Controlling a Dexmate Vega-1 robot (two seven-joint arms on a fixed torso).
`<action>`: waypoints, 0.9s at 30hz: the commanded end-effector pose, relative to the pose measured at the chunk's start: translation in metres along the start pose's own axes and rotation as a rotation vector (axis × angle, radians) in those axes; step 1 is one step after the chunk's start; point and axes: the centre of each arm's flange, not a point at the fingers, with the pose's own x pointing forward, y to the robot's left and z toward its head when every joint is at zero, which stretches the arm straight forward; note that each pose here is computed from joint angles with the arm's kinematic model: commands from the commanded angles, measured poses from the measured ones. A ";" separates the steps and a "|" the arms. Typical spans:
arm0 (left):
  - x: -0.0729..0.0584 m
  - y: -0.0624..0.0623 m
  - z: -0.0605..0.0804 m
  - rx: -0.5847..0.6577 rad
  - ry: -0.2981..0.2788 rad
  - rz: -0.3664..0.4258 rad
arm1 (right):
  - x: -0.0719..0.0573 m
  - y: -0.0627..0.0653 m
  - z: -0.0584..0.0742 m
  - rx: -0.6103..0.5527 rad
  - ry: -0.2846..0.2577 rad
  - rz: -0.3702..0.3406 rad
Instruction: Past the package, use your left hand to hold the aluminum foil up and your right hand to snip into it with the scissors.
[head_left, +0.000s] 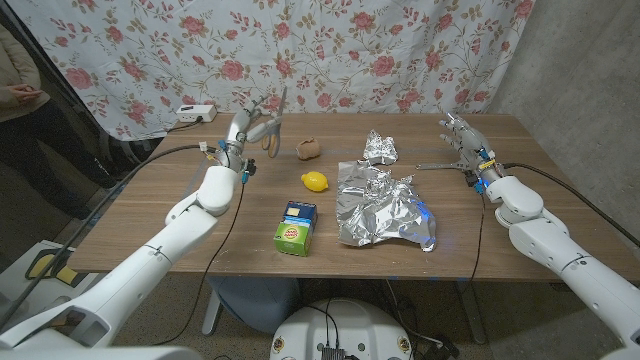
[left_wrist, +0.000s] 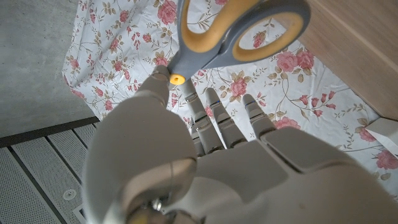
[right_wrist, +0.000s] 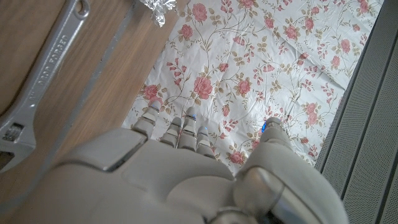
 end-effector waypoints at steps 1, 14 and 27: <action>0.005 -0.007 0.005 -0.094 -0.033 -0.043 | -0.008 0.005 0.012 -0.027 -0.027 0.025; 0.012 -0.014 0.012 -0.197 -0.059 -0.069 | -0.008 0.012 0.019 -0.060 -0.037 0.072; 0.021 -0.031 0.017 -0.291 -0.077 -0.108 | -0.006 0.022 0.026 -0.078 -0.040 0.121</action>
